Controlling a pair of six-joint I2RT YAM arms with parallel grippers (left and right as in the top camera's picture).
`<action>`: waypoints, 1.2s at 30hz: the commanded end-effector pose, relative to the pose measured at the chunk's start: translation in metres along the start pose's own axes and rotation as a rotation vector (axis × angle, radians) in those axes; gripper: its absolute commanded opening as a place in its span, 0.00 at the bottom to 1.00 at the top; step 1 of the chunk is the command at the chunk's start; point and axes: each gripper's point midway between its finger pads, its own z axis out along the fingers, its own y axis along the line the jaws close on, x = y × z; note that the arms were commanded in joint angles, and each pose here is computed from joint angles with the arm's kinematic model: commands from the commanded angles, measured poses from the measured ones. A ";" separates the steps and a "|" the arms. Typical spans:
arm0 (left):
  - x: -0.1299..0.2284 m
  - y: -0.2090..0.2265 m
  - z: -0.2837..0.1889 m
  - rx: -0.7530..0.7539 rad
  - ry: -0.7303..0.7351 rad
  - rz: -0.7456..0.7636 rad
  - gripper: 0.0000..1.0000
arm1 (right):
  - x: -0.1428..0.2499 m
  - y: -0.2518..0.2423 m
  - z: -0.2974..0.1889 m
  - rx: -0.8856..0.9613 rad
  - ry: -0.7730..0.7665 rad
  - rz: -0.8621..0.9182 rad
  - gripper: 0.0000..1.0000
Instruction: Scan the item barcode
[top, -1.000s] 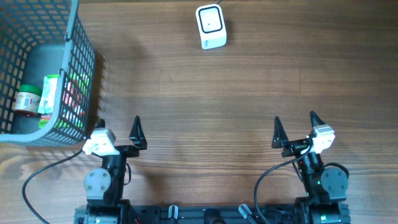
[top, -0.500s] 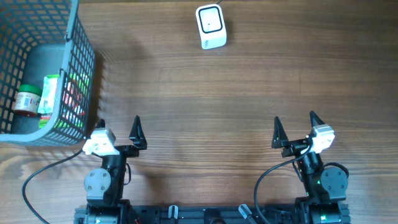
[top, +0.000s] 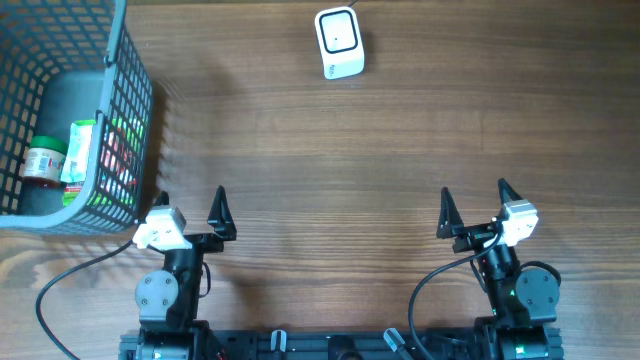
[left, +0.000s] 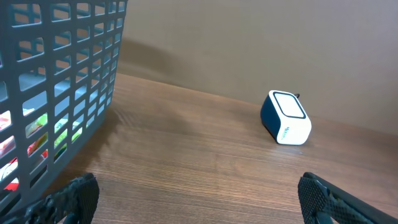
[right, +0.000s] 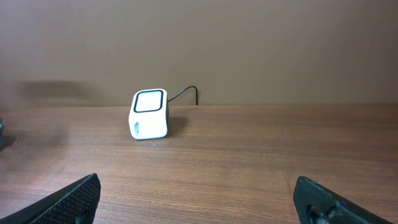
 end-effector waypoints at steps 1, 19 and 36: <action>0.000 0.004 0.000 -0.022 -0.003 0.022 1.00 | 0.001 -0.001 0.000 0.002 0.003 -0.007 1.00; -0.002 0.007 0.000 -0.039 -0.012 0.019 1.00 | 0.001 -0.001 0.000 0.002 0.003 -0.007 1.00; -0.187 -0.074 -0.066 0.080 0.346 0.007 1.00 | 0.001 -0.001 0.000 0.002 0.004 -0.007 1.00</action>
